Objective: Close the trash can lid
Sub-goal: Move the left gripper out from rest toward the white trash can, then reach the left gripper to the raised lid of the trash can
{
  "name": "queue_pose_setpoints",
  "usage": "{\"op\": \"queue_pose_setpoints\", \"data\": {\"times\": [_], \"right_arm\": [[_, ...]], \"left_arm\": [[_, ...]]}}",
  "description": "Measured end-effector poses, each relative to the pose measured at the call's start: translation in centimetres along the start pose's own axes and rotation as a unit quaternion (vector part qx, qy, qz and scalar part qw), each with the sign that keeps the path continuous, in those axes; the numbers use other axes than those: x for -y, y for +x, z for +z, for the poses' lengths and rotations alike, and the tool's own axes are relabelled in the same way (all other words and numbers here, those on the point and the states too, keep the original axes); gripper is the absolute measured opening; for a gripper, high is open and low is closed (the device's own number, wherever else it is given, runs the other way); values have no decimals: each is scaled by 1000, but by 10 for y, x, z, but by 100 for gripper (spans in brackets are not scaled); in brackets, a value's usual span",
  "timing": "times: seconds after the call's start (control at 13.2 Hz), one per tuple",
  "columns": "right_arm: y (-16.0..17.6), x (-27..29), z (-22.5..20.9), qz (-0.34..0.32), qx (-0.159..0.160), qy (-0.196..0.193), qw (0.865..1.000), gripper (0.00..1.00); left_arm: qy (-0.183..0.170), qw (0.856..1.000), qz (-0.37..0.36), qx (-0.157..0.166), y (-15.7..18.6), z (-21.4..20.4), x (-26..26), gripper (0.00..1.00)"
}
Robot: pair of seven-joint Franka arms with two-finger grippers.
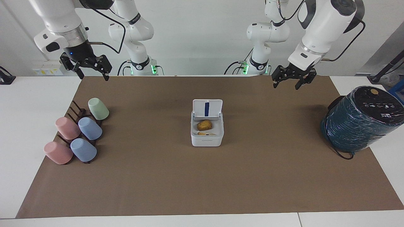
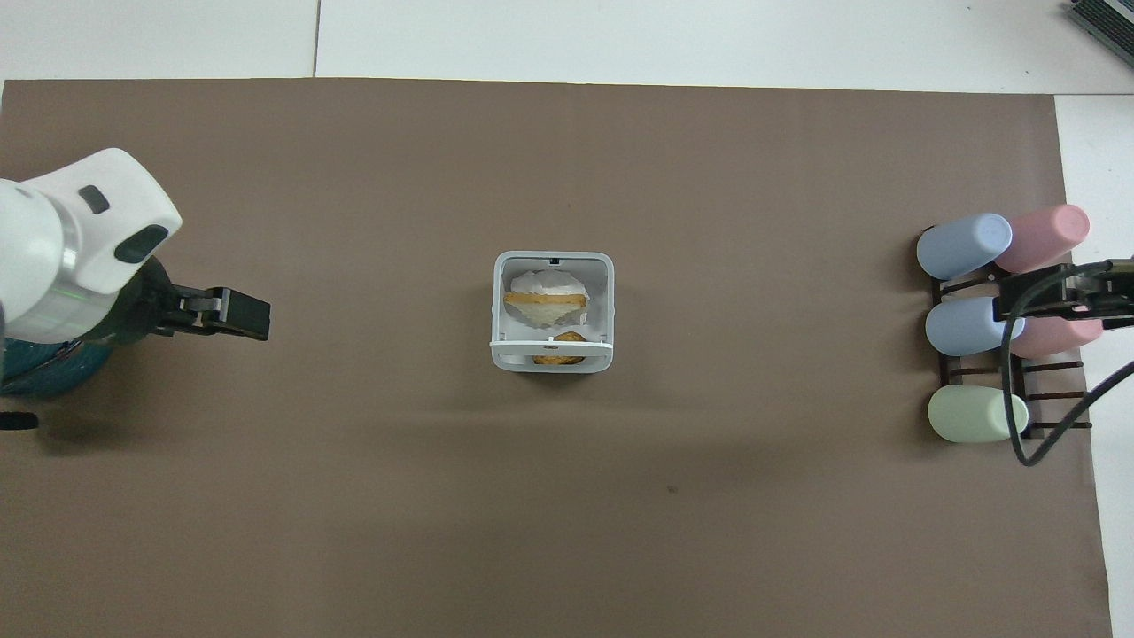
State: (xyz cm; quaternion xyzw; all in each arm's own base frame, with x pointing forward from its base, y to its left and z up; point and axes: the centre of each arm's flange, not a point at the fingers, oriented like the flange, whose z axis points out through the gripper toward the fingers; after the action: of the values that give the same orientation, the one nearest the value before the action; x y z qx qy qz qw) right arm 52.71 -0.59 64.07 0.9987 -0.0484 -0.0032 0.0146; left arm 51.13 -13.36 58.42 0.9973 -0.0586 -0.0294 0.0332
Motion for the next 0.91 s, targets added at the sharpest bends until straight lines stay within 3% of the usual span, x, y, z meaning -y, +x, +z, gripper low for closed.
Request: {"op": "queue_pose_setpoints", "data": {"times": [0.08, 0.15, 0.3, 0.61, 0.91], "right_arm": [[0, 0, 0, 0, 0, 0, 1000, 100], [0, 0, 0, 0, 0, 0, 1000, 100], [0, 0, 0, 0, 0, 0, 1000, 100], [0, 0, 0, 0, 0, 0, 1000, 100], [0, 0, 0, 0, 0, 0, 1000, 100]], "left_arm": [[2, 1000, -2, 7, -8, 7, -22, 93], [1, 1000, -5, 12, -18, 12, -42, 82], [-5, 1000, 0, 15, -32, 21, -67, 50], [-14, 1000, -8, -4, -55, 41, -110, 2], [-50, 996, -59, -46, -69, 57, -160, 1]]}}
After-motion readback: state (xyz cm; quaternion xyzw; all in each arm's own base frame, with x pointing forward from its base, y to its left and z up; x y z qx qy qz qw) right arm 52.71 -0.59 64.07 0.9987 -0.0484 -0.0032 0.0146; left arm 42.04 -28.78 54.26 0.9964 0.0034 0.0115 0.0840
